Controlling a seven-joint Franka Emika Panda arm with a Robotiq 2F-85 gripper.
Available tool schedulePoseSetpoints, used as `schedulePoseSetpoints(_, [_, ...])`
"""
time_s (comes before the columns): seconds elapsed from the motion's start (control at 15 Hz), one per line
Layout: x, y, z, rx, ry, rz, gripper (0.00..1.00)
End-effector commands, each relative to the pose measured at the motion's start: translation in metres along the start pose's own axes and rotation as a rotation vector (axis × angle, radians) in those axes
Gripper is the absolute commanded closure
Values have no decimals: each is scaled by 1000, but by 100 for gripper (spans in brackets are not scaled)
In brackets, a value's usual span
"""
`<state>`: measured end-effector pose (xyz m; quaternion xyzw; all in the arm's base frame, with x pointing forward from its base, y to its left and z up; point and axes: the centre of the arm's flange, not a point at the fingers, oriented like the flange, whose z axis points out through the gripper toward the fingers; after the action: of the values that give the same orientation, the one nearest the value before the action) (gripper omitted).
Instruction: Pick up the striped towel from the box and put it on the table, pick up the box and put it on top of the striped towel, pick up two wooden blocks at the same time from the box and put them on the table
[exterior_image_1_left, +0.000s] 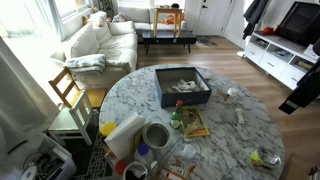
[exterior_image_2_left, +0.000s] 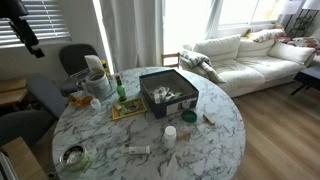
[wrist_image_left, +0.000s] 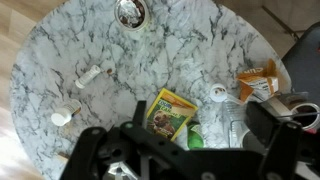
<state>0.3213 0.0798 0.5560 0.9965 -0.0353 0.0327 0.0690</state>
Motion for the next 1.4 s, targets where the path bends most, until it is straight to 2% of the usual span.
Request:
schedulePoseSetpoints(0.0, [0,0,0,0,0,0,0])
schedulePoseSetpoints(0.53, [0,0,0,0,0,0,0])
schedulePoseSetpoints(0.73, [40,23,11,18,34,94,0])
schedulePoseSetpoints(0.87, [86,40,28,83,77,107,0])
schedulePoseSetpoints(1.07, [142,52,55,107,147,137,0])
schedulePoseSetpoints(1.33, [213,60,114,76,124,157,0])
